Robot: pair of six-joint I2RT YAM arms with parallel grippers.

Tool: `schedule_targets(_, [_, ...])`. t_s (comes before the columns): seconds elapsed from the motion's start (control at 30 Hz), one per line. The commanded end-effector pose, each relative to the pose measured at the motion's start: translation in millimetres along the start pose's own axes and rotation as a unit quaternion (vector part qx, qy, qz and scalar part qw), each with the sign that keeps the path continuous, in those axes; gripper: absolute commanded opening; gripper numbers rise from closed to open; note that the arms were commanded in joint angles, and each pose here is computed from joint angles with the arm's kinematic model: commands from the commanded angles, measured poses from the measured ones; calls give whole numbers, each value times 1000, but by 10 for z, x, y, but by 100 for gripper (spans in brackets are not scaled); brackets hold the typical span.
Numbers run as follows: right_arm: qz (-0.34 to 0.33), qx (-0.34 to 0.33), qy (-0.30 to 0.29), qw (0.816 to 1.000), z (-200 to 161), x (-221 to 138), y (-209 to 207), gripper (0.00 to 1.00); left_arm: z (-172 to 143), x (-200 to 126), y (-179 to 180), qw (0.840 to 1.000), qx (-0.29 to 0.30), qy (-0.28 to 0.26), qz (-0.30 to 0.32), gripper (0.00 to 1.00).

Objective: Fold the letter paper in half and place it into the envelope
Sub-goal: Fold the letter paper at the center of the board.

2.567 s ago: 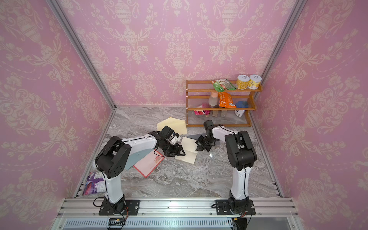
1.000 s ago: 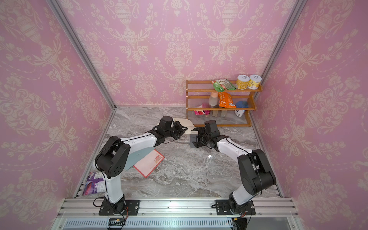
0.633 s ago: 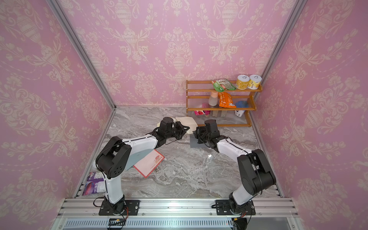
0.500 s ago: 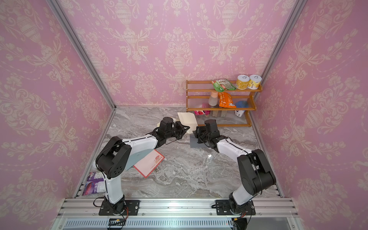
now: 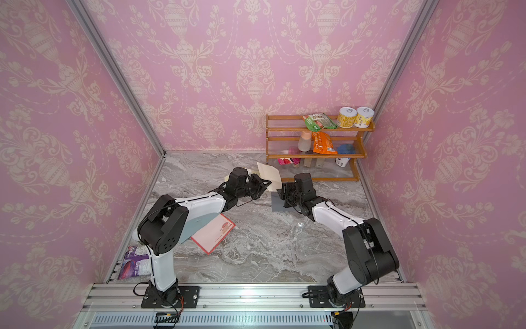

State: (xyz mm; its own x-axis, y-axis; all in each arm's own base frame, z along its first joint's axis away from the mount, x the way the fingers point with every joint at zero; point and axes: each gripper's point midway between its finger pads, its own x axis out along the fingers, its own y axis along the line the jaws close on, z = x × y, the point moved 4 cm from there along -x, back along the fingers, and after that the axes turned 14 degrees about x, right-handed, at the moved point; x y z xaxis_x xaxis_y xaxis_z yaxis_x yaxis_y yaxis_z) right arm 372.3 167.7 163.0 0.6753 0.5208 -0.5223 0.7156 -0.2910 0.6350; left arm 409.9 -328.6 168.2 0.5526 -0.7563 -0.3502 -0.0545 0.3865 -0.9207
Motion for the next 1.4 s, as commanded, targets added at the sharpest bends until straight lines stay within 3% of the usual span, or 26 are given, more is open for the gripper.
schedule_targets(0.0, [-12, -13, 7, 1000, -37, -76, -56, 0, 48, 69, 29, 1000, 20, 7, 4, 10])
schedule_targets(0.47, [-18, -23, 18, 999, -67, -276, -93, 0, 52, 153, 183, 999, 35, 17, 26, 10])
schedule_targets(0.6, [-20, -25, 18, 999, -57, -332, -122, 0, 87, 158, 202, 999, 38, 13, 27, 0])
schedule_targets(0.73, [-22, -29, 17, 999, -45, -370, -127, 0, 127, 157, 190, 999, 45, 11, 27, 0])
schedule_targets(0.97, [-25, -41, 20, 999, -78, -442, -93, 0, 282, 123, 196, 998, 54, 5, 35, 7])
schedule_targets(1.17, [-27, -45, 22, 998, -88, -452, -94, 0, 388, 145, 201, 998, 54, 2, 31, 0])
schedule_targets(1.37, [-28, -53, 22, 998, -106, -467, -74, 0, 528, 112, 247, 998, 51, -8, 34, 0])
